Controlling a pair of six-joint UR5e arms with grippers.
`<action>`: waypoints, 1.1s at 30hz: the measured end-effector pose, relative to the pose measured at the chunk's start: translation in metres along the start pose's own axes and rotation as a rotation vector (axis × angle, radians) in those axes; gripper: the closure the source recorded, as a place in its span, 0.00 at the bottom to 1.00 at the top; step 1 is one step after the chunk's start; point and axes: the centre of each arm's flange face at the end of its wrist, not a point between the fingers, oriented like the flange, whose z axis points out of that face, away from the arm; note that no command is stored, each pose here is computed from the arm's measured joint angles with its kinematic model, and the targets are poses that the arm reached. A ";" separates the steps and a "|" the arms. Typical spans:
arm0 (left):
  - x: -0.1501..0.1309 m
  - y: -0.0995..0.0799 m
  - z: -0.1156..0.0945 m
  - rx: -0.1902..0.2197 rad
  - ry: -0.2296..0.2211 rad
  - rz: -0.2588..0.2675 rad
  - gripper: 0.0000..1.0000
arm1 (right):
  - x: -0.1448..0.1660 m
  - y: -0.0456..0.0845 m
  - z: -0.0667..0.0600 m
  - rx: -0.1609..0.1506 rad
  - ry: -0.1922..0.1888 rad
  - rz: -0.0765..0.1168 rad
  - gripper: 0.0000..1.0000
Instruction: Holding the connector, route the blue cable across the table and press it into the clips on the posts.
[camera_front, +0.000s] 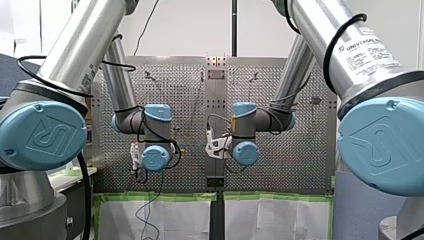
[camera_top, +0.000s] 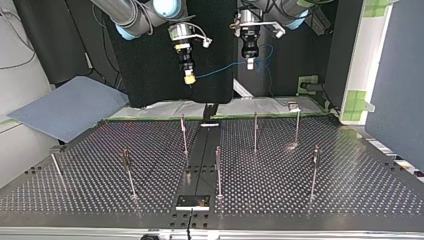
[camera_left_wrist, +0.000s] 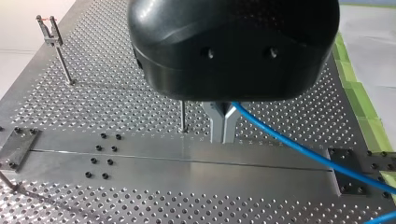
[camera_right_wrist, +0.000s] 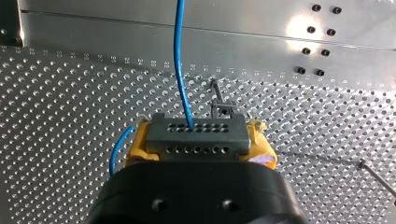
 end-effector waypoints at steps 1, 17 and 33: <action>0.000 0.000 0.000 0.000 0.000 0.000 1.00 | 0.000 0.000 0.000 0.000 0.000 0.000 1.00; -0.001 0.000 0.001 0.001 -0.006 0.001 1.00 | -0.017 -0.004 -0.007 0.010 -0.058 -0.017 1.00; -0.001 0.000 0.001 0.000 -0.006 0.000 1.00 | -0.031 -0.004 -0.014 0.017 -0.122 -0.035 1.00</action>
